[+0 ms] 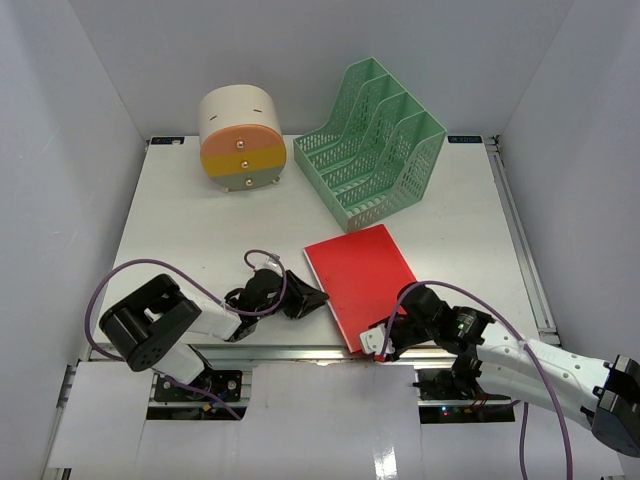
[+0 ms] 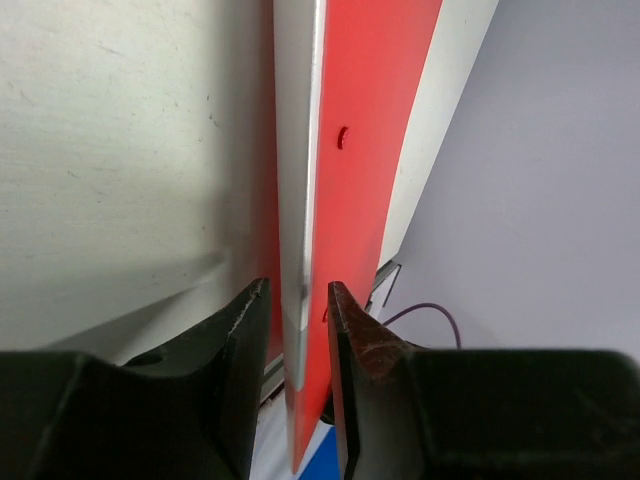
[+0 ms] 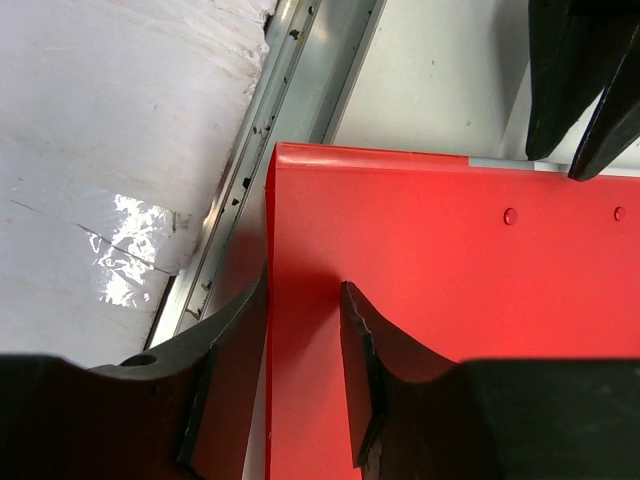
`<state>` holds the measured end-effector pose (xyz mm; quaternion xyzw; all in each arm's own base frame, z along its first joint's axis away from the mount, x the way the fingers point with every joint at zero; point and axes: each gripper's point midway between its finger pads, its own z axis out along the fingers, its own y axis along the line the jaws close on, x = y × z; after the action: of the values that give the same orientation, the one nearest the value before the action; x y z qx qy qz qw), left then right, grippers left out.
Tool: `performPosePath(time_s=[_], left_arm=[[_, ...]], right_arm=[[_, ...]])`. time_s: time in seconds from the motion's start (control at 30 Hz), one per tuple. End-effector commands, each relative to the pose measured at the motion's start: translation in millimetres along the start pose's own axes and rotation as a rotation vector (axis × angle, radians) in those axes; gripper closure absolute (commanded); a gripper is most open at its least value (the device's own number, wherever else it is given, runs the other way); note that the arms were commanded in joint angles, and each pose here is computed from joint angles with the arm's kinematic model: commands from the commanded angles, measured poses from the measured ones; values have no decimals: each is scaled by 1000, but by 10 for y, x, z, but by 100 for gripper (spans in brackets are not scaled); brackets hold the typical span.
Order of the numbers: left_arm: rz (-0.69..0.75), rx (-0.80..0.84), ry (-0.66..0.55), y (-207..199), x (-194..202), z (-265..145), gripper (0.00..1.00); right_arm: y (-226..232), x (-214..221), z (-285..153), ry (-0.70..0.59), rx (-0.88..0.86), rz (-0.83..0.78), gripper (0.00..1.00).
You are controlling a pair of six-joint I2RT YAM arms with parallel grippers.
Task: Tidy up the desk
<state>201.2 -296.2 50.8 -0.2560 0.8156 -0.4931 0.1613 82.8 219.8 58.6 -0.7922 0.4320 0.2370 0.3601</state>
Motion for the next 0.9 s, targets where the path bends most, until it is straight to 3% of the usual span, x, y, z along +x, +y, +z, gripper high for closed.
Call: performPosePath(time_s=[0.0,0.47,0.8,0.87], left_arm=[[14,51,43,-159,87,21,57],[-9,48,93,-123,271,155,41],[-90,157,78,-250,306,354,41],[-103,171,72,-242,298,362,45]], right_arm=[[-366,-196,-104,-39,122,-63,60],[-408,-289,-125,-70,113,-45,65],[-404,-295,-143,-79,113,-32,65],[-388,-293,-142,-81,108,-31,65]])
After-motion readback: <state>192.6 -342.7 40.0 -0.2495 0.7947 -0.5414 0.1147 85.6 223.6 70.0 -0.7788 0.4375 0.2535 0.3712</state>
